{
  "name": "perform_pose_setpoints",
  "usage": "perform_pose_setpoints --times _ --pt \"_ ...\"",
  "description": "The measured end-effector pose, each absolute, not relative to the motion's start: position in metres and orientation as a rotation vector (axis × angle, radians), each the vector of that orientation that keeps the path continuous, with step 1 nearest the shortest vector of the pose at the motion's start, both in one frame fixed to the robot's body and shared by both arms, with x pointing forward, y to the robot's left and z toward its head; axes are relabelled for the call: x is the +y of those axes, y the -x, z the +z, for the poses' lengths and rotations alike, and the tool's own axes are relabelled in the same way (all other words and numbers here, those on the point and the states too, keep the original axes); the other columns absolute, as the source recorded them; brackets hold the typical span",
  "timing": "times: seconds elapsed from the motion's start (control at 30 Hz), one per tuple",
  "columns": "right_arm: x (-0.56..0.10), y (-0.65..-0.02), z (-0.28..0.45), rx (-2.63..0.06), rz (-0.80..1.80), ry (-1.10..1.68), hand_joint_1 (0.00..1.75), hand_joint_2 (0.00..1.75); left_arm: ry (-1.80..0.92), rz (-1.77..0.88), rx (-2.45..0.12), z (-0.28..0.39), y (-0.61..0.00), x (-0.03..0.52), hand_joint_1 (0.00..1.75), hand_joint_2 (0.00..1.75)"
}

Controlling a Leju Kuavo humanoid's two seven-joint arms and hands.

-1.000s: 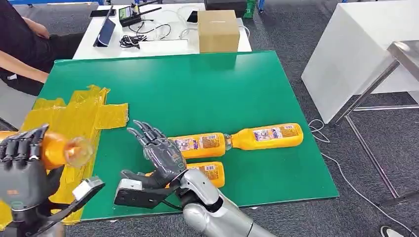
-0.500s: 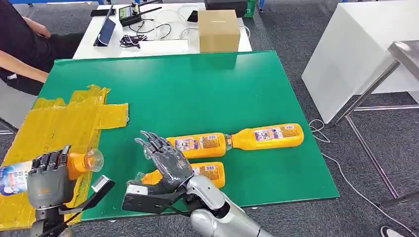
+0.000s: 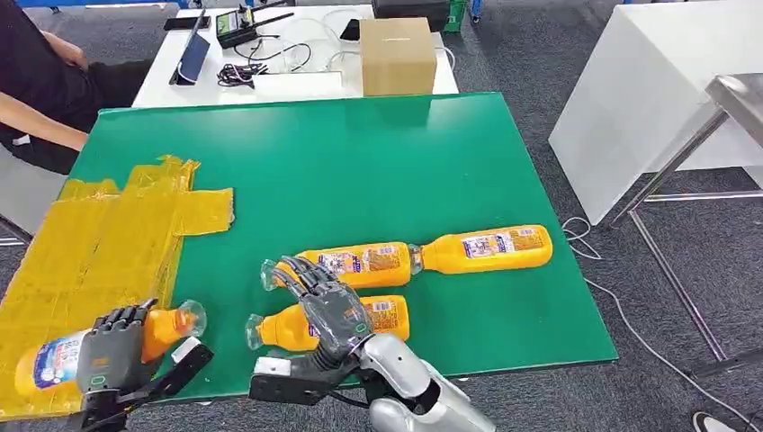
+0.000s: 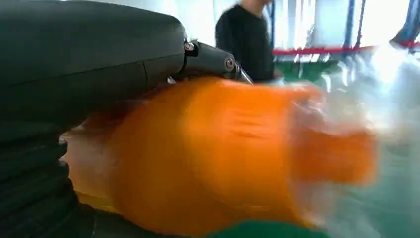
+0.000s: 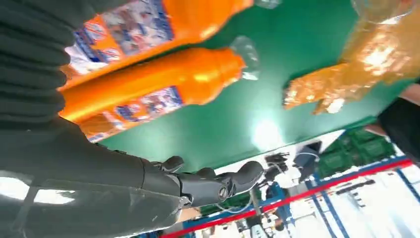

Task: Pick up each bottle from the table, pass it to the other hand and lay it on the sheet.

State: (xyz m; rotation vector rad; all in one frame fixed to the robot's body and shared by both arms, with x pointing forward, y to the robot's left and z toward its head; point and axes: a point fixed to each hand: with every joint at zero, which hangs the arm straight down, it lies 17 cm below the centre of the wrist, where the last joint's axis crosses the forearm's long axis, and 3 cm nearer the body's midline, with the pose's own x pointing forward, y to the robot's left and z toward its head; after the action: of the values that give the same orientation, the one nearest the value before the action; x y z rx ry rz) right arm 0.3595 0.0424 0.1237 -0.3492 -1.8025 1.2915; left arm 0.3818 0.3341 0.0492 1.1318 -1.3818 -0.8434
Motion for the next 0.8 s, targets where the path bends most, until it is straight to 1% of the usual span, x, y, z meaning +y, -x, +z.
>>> perform_pose_setpoints --times 0.17,0.6,0.7,0.8 --pt "0.028 -0.355 0.104 -1.755 1.324 0.378 0.00 1.75 -1.092 -0.860 -1.324 0.030 -0.375 0.342 0.00 0.00" --pt "0.008 -0.346 0.068 -1.655 1.421 0.424 0.00 1.75 -1.098 -0.850 -1.294 0.022 -0.368 0.356 0.00 0.00" --pt "0.002 -0.344 0.060 -1.628 1.445 0.446 0.00 1.75 -1.064 -0.763 -1.353 0.028 -0.366 0.359 0.00 0.00" --pt "-0.004 -0.343 0.055 -1.610 1.455 0.466 0.00 1.75 -1.002 -0.580 -1.469 0.048 -0.363 0.362 0.00 0.00"
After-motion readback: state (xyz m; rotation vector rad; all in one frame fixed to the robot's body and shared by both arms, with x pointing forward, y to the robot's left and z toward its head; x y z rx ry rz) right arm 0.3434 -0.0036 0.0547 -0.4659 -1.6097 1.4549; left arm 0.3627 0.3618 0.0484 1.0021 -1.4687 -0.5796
